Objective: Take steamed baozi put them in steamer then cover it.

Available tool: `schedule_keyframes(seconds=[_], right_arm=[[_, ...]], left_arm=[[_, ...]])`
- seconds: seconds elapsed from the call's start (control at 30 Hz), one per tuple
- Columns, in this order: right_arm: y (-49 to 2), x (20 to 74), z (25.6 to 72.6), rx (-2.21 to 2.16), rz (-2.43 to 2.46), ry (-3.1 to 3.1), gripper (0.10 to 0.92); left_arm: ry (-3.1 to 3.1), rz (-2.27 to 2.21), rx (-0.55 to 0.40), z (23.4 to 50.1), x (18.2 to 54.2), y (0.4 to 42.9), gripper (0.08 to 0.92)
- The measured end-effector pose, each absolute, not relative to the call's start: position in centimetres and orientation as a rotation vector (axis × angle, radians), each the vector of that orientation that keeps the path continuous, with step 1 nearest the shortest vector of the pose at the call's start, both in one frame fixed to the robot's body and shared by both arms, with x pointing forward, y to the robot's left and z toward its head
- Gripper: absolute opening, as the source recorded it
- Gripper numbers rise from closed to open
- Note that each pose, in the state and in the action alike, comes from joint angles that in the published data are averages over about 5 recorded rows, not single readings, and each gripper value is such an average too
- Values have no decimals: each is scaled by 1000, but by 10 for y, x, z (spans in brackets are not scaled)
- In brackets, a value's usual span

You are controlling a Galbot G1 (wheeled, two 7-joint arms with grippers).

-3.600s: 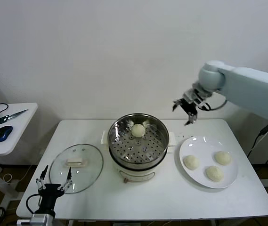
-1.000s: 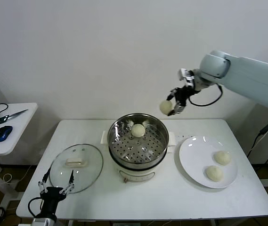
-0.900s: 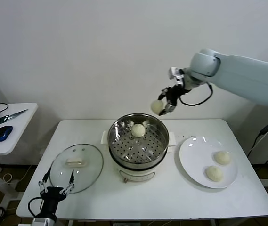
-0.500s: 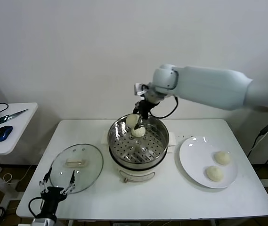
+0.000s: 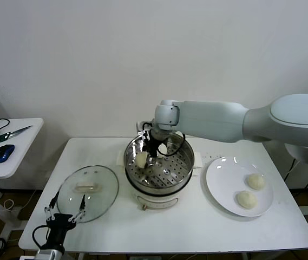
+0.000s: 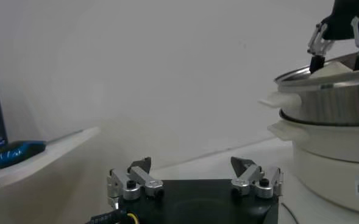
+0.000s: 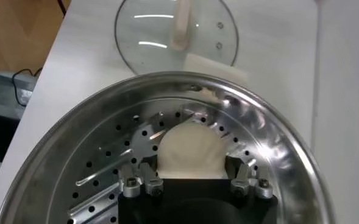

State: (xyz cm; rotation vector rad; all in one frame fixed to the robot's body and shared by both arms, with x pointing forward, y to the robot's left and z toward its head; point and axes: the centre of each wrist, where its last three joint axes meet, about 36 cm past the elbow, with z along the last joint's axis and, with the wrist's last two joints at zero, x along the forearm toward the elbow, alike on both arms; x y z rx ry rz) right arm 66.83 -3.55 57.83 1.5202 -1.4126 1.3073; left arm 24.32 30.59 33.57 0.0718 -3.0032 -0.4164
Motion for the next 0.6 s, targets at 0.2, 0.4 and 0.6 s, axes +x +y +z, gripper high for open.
schedule_keyframes(seconds=[0.2, 0.4, 0.6], right_arm=[[-33, 668, 575, 1520, 1302, -1414, 819], [-43, 670, 589, 1532, 1303, -1418, 823], [-85, 676, 627, 1528, 1321, -1409, 823]], left_arm=[[-3003, -417, 74, 335, 243, 306, 823], [-3000, -419, 79, 334, 243, 306, 823], [-2995, -419, 82, 333, 241, 306, 823]])
